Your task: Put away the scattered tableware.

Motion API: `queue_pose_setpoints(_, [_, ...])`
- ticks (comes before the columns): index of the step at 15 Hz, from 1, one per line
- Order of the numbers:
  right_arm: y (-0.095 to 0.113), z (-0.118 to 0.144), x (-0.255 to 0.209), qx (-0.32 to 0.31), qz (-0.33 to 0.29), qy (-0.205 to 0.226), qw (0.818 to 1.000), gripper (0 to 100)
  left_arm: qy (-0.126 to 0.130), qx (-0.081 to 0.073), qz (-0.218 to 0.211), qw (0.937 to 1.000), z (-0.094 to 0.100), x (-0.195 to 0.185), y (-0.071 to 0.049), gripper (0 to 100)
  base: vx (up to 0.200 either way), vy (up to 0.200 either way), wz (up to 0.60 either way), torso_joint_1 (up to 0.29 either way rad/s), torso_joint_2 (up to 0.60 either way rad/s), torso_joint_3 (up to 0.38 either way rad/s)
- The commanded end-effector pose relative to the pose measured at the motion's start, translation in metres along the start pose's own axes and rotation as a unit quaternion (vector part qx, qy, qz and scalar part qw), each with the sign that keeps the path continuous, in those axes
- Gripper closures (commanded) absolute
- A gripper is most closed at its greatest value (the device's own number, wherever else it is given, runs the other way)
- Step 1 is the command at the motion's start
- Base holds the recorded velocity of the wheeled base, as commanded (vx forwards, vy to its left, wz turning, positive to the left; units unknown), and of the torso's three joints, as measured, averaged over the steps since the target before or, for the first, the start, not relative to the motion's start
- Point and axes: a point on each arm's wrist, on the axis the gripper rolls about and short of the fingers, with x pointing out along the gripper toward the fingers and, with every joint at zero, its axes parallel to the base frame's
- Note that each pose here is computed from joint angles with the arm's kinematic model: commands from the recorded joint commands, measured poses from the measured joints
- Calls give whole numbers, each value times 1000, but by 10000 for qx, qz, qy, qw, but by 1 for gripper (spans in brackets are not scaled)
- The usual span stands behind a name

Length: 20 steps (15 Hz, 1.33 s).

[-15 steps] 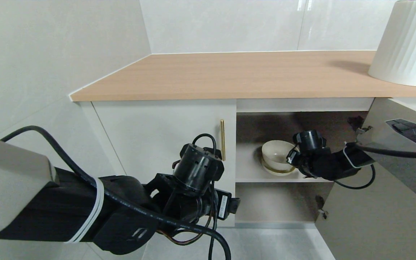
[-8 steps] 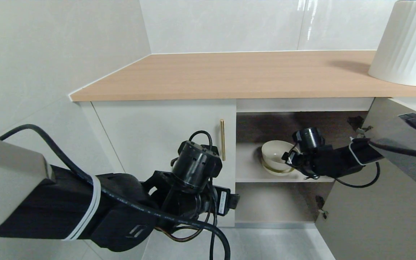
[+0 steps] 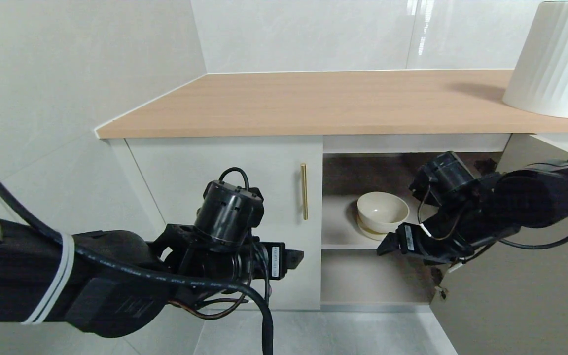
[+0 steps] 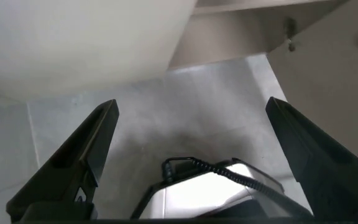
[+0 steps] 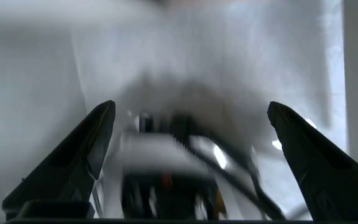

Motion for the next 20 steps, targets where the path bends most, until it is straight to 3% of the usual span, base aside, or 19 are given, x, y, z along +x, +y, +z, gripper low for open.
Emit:
queue_pose_setpoints(1, [9, -24, -39, -401, 282, -100, 9987, 0, 78, -140, -31, 9999, -5, -6, 5, 0, 0, 0, 0, 0, 0, 0])
queue_pose_setpoints(3, [9, -31, -45, -458, 293, -94, 9985, 0, 162, -213, -5, 9996, -8, -5, 8, 0, 0, 0, 0, 0, 0, 0])
queue_pose_setpoints(18, [8, -32, -43, -461, 94, -156, 9988, 0, 172, -195, 9, 9997, -9, -5, 9, 0, -200, 0, 0, 3, 0, 2])
queue_pose_setpoints(20, [8, -32, -43, -469, 70, -161, 9987, 0, 179, -186, 12, 9997, -9, -4, 9, 0, 0, 0, 0, 0, 0, 0])
